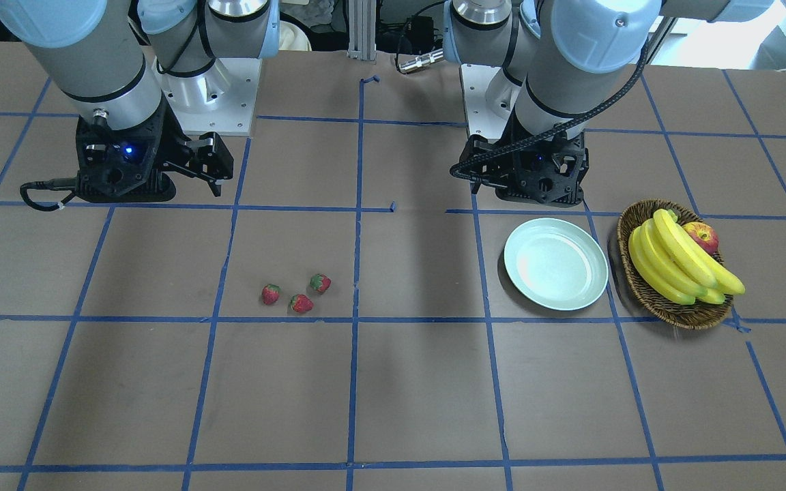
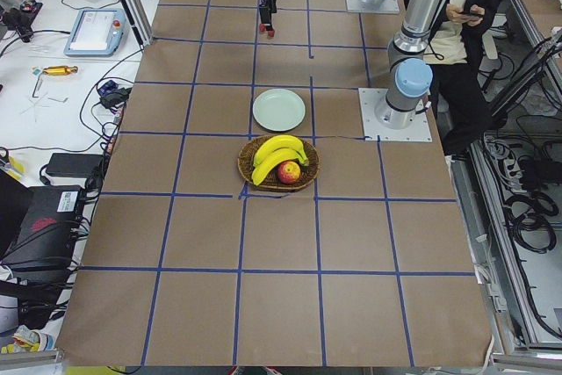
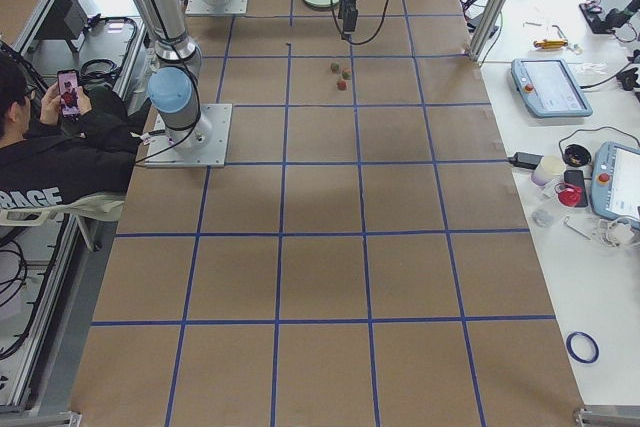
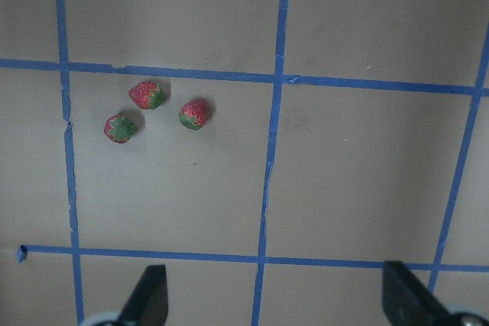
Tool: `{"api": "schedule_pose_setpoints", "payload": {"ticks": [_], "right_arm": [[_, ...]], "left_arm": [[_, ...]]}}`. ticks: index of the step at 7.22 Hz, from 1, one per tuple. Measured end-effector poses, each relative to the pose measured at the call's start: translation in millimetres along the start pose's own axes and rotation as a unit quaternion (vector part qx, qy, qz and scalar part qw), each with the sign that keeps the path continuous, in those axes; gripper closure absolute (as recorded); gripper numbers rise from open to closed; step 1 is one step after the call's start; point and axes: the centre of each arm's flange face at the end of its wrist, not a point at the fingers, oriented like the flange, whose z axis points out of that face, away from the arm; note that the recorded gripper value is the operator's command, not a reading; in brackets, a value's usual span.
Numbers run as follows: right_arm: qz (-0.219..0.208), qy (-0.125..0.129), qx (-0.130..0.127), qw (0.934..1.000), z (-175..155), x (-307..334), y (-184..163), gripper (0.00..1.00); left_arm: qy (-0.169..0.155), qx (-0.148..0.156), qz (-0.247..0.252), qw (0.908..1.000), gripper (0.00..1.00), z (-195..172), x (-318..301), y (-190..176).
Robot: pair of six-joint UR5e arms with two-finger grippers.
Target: Collect all strawberries into plate
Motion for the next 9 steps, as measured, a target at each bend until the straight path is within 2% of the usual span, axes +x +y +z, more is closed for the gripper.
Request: {"api": "schedule_pose_setpoints", "payload": {"ticks": [9], "right_arm": [[-0.002, 0.001, -0.004, 1.0, 8.7, -2.8, -2.3, 0.0]], "left_arm": [[0.0, 0.002, 0.0, 1.0, 0.0, 3.4, 0.3, -3.5]]}}
